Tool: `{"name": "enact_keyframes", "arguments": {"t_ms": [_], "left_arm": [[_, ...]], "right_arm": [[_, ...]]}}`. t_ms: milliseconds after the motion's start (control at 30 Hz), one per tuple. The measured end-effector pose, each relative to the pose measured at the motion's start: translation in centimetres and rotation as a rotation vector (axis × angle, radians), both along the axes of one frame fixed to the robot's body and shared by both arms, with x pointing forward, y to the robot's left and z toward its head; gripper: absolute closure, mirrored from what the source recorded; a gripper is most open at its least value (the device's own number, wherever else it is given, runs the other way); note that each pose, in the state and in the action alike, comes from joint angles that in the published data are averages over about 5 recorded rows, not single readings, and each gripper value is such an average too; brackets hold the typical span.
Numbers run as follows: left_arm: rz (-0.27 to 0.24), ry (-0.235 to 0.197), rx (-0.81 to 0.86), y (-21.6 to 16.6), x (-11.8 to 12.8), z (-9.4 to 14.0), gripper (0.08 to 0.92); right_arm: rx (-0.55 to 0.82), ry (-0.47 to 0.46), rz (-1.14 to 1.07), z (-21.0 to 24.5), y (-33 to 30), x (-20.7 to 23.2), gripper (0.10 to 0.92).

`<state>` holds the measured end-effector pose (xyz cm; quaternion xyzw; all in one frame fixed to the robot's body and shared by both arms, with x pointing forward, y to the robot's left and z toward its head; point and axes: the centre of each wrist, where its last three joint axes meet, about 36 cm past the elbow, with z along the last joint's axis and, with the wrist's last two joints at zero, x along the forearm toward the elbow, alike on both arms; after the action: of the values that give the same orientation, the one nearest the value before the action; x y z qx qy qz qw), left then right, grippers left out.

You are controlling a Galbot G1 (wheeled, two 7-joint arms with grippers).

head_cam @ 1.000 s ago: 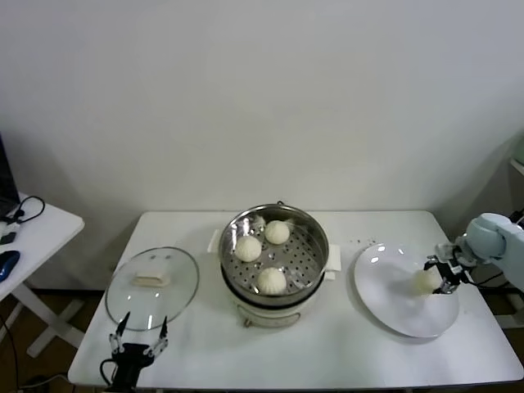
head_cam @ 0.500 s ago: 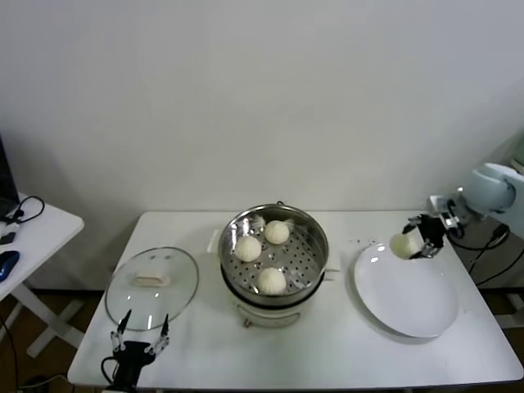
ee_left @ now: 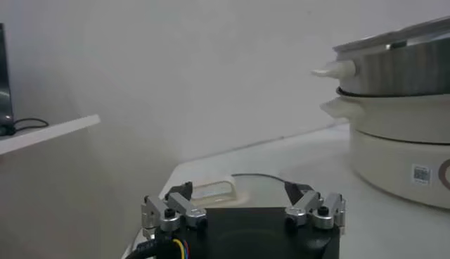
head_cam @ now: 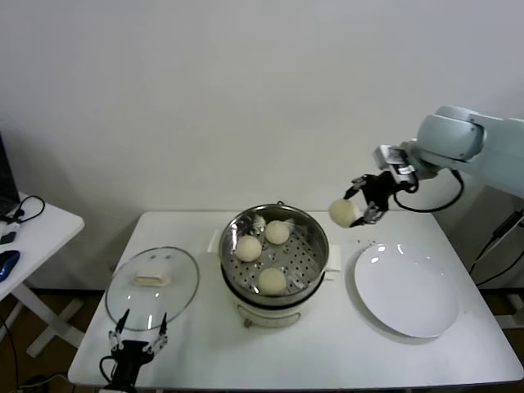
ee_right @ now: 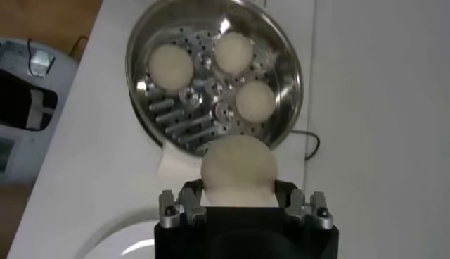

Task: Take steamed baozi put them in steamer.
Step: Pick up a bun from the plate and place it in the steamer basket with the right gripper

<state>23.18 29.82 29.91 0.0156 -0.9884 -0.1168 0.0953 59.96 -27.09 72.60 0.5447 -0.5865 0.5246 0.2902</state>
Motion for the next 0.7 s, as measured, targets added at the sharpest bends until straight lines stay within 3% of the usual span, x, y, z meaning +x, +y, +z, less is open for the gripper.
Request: {"name": "enact_keyframes", "arguments": {"t_ms": [700], "left_arm": [[0.004, 0.003, -0.004, 0.1, 0.2, -0.2, 0.177]], "right_arm": [[-0.108, 0.033, 0.030, -7.8, 9.0, 0.4, 0.344]]}}
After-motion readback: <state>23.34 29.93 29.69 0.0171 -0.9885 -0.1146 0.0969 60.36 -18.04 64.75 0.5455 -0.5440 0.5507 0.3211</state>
